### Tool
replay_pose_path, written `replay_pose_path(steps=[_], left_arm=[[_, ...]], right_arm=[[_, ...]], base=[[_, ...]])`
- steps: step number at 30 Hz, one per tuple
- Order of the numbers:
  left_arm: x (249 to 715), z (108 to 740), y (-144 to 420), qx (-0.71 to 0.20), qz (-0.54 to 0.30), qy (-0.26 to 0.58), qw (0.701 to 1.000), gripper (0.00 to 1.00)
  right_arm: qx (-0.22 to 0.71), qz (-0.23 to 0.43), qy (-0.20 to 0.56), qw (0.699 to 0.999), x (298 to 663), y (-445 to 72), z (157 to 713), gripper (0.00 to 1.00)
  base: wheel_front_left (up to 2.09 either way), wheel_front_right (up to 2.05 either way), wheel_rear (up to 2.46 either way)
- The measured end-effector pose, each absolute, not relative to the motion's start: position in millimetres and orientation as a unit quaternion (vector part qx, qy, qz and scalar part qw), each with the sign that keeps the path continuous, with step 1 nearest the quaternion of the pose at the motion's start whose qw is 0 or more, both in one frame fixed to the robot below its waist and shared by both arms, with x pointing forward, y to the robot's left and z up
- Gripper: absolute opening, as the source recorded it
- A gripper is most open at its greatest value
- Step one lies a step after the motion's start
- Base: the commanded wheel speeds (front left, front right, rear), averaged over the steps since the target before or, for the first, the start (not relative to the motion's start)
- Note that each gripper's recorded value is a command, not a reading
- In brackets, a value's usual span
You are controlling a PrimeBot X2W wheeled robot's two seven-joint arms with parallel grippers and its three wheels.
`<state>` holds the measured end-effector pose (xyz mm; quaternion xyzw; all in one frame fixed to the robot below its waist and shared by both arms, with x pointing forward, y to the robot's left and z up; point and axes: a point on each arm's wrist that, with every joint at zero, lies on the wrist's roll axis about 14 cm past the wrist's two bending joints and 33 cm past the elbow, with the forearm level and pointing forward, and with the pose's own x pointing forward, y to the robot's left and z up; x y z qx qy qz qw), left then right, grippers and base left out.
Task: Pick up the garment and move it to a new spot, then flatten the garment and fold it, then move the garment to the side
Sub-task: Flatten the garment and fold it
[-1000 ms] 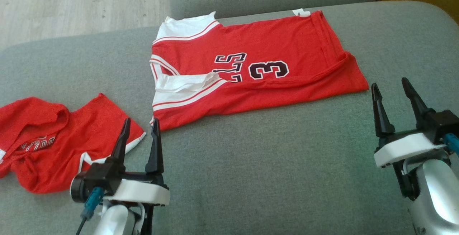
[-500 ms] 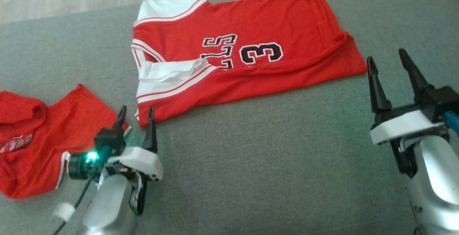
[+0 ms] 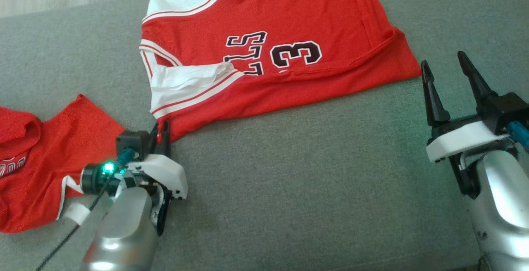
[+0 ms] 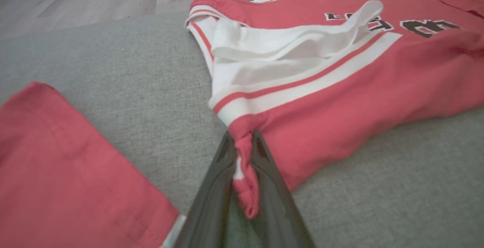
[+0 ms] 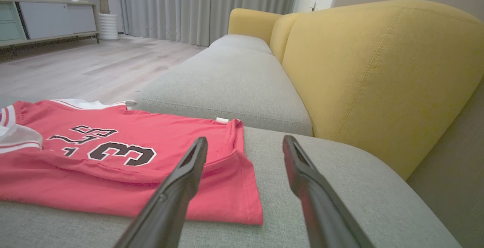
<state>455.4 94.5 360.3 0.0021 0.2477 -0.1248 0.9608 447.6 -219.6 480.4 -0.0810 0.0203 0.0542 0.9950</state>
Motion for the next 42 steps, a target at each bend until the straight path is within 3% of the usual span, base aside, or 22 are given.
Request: replay_pose_path(steps=[6, 17, 28, 30, 42], left_arm=[[455.1, 373.2, 90.0, -0.008, -0.136, 0.208, 0.969, 0.00], [474.9, 436.3, 81.2, -0.035, -0.153, 0.090, 0.983, 0.00], [474.1, 432.3, 87.7, -0.036, -0.148, 0.084, 0.985, 0.00], [474.2, 431.7, 88.0, -0.035, -0.148, 0.084, 0.985, 0.00], [457.3, 429.7, 87.1, -0.022, -0.154, 0.095, 0.983, 0.00]], right_arm=[[-0.082, 0.034, 0.072, 0.993, 458.6, -233.2, 463.3, 1.00], [-0.027, -0.014, 0.260, 0.965, 475.3, -245.3, 392.0, 1.00], [-0.007, -0.012, 0.338, 0.941, 491.7, -232.5, 361.6, 1.00], [0.000, -0.011, 0.341, 0.940, 494.1, -230.0, 361.8, 0.00], [0.016, -0.025, 0.266, 0.964, 489.7, -240.2, 395.6, 0.00]], base=[[0.00, 0.00, 0.00], [0.00, 0.00, 0.00], [0.00, 0.00, 0.00], [0.00, 0.00, 0.00], [0.00, 0.00, 0.00]])
